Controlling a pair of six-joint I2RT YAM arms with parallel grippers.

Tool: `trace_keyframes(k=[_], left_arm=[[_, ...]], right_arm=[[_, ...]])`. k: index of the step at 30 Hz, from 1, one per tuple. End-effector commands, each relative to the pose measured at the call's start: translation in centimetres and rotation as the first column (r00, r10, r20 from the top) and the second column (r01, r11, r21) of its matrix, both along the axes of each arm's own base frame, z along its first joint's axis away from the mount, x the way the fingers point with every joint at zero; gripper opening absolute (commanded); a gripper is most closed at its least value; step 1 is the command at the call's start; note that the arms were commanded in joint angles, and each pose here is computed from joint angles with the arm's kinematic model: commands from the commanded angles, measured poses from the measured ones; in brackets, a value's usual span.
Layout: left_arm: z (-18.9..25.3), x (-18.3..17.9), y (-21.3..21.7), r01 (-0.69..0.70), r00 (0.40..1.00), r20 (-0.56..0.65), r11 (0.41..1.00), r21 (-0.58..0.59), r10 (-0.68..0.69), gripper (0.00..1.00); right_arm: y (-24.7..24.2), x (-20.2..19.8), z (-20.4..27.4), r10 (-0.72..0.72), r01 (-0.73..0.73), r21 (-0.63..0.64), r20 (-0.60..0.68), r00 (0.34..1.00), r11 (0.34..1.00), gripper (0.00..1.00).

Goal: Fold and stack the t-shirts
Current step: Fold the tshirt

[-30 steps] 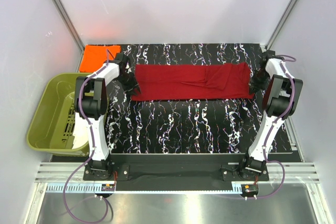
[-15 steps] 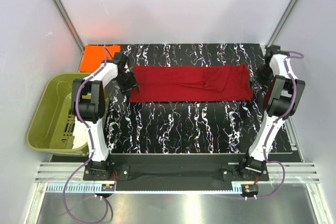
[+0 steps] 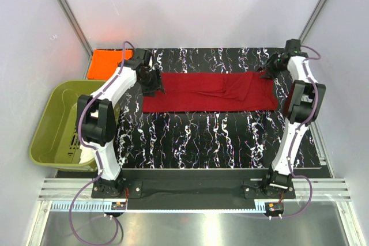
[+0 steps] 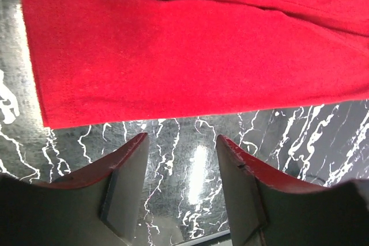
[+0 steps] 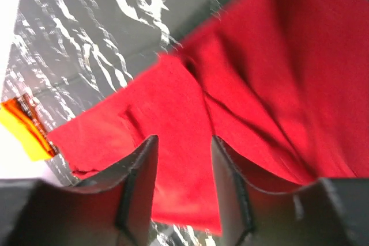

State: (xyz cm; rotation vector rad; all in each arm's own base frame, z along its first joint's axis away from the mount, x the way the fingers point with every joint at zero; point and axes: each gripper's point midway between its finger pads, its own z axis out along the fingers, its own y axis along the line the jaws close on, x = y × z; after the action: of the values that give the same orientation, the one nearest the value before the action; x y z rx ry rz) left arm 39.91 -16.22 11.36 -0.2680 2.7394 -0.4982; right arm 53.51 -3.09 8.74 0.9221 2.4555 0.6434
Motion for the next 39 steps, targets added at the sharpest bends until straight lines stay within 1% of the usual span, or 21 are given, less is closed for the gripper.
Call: trace_keyframes(k=[1,3,4,6,12,17,24,30,38,39], left_arm=[[1.3,-0.2,-1.5,0.057,0.998,0.04,0.995,-0.077,-0.054,0.54],[1.1,-1.1,-1.7,0.071,0.997,0.042,0.995,-0.076,-0.068,0.53],[1.0,-1.5,-2.1,0.085,0.996,0.043,0.993,-0.079,-0.081,0.53],[0.9,-2.2,-2.2,0.096,0.995,0.041,0.992,-0.08,-0.093,0.53],[0.9,-3.0,-1.8,0.107,0.994,0.041,0.992,-0.062,-0.104,0.52],[0.7,-2.9,-2.1,0.114,0.993,0.036,0.991,-0.075,-0.111,0.52],[0.4,-2.9,-2.2,0.123,0.992,0.025,0.989,-0.078,-0.122,0.52],[0.2,-2.9,-2.2,0.126,0.992,0.016,0.989,-0.076,-0.125,0.52],[0.1,-2.7,-2.0,0.126,0.992,0.013,0.989,-0.079,-0.126,0.52],[0.1,-2.6,-1.9,0.122,0.993,0.013,0.989,-0.079,-0.121,0.53]], right_arm=[[2.5,4.8,1.3,0.075,-0.088,0.06,0.191,0.979,0.994,0.48],[3.0,6.2,1.9,0.095,-0.109,0.049,0.229,0.969,0.993,0.47],[3.0,6.2,0.1,0.098,-0.11,0.052,0.192,0.977,0.993,0.48],[2.5,7.2,-0.4,0.092,-0.1,0.031,0.185,0.978,0.995,0.49],[1.3,7.3,-0.7,0.119,-0.109,-0.066,0.173,0.978,0.992,0.57],[1.0,6.9,-1.5,0.152,-0.138,-0.101,0.148,0.977,0.985,0.57],[1.2,6.5,-3.2,0.192,-0.178,-0.115,0.122,0.974,0.977,0.55],[2.1,6.9,-4.3,0.219,-0.208,-0.096,0.12,0.968,0.973,0.53],[3.0,7.3,-3.5,0.242,-0.23,-0.094,0.147,0.959,0.969,0.45],[3.0,7.2,-3.7,0.244,-0.233,-0.092,0.143,0.959,0.968,0.41]])
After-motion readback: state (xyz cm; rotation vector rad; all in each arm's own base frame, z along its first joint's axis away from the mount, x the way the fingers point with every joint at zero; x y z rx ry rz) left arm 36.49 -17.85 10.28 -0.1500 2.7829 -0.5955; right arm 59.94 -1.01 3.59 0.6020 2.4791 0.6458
